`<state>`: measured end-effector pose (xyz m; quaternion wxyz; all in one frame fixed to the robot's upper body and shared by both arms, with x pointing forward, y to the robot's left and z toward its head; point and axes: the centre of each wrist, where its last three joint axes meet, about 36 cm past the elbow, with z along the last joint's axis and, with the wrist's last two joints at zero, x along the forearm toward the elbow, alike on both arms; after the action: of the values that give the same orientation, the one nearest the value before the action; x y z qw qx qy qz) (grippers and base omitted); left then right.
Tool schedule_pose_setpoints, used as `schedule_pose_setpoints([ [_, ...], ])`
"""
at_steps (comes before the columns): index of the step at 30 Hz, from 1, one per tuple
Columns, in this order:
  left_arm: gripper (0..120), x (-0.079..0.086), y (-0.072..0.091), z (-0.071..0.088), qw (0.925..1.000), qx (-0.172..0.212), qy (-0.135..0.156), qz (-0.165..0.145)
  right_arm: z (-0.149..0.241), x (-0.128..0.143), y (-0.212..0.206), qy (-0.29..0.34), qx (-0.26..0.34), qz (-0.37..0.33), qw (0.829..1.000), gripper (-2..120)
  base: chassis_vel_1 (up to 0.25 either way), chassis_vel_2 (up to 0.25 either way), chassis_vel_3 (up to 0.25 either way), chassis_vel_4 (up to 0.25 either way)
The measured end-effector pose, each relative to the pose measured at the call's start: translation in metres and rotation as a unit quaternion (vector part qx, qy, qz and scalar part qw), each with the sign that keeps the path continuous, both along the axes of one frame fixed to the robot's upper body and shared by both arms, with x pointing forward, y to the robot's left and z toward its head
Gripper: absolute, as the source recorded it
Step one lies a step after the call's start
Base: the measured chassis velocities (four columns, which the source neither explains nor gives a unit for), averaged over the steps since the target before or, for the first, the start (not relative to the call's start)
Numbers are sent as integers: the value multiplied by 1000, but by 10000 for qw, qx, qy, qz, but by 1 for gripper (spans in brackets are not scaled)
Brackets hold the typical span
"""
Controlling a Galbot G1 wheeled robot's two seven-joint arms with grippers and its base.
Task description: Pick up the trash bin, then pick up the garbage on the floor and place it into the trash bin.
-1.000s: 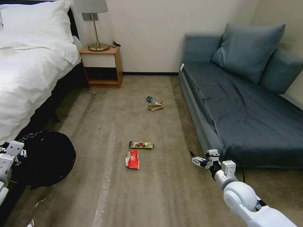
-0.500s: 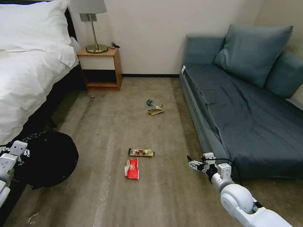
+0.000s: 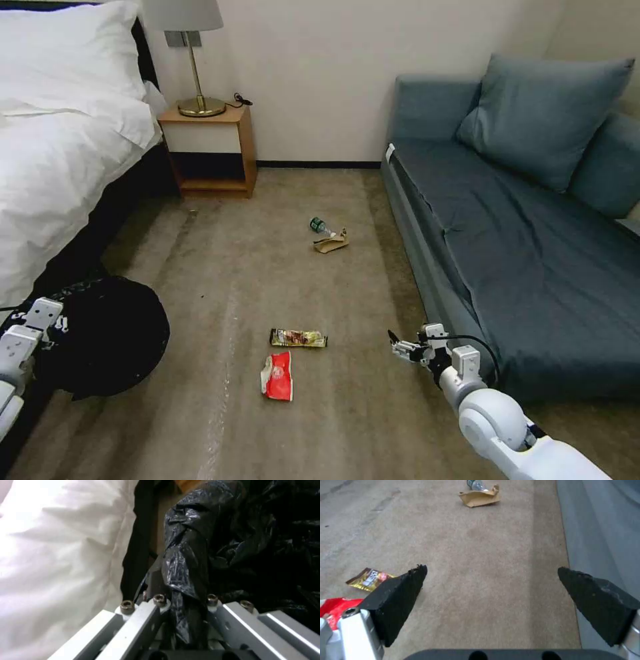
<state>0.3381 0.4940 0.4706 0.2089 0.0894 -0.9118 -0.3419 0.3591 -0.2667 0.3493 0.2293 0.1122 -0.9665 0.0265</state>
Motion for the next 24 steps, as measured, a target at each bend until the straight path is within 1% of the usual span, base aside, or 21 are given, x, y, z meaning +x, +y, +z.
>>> schedule_pose_setpoints([
  [7,3,-1,3,-6,10000,-7,46,-20,-6,0,4,45,-13,23,10000,100,-103,99,110,-99],
  [15,3,3,5,-6,10000,-15,21,-21,-8,2,7,46,6,48,10000,100,-116,133,114,-117],
  [24,3,5,3,-10,9999,-122,-39,-67,-15,1,12,68,-91,142,9998,100,-122,111,122,-124],
])
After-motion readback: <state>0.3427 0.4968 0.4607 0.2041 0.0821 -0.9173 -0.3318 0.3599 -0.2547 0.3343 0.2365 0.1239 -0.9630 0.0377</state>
